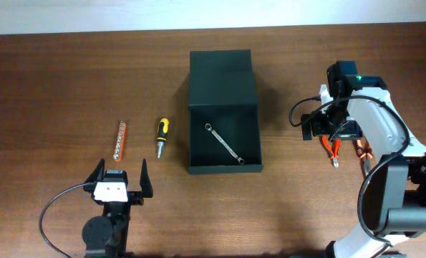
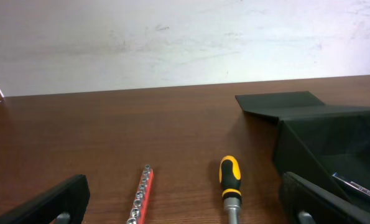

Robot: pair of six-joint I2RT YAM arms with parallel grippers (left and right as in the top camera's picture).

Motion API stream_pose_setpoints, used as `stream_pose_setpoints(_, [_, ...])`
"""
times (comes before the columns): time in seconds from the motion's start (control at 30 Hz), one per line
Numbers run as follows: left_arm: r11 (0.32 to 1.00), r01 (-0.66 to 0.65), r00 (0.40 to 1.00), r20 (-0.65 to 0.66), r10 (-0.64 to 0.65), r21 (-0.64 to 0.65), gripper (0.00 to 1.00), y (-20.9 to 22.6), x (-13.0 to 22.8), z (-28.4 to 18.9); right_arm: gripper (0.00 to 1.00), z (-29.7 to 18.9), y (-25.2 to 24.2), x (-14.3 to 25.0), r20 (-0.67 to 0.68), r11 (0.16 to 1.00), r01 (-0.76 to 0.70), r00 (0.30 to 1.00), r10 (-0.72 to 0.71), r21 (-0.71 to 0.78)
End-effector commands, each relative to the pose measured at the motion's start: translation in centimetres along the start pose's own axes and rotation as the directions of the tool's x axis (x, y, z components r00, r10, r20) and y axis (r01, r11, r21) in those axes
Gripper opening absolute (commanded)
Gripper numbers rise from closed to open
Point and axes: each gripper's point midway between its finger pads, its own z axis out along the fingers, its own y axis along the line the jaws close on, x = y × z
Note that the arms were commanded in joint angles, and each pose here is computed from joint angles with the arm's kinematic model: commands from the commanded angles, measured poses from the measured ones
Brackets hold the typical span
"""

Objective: Pack container

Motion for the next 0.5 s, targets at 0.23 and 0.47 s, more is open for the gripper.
stream_pose_setpoints(0.23, [1.0,0.01,1.0,-0.002,-0.01,-0.011,0.99,0.2,0.2,0.0,0.99,1.7,-2.9,1.7,-0.056,1.0,-0.001,0.998,0.001,-0.012])
stream_pose_setpoints(0.47, [1.0,0.01,1.0,-0.002,-0.01,-0.011,0.99,0.2,0.2,0.0,0.99,2.3,-2.8,2.2,-0.066,1.0,0.001,0.998,-0.003,-0.017])
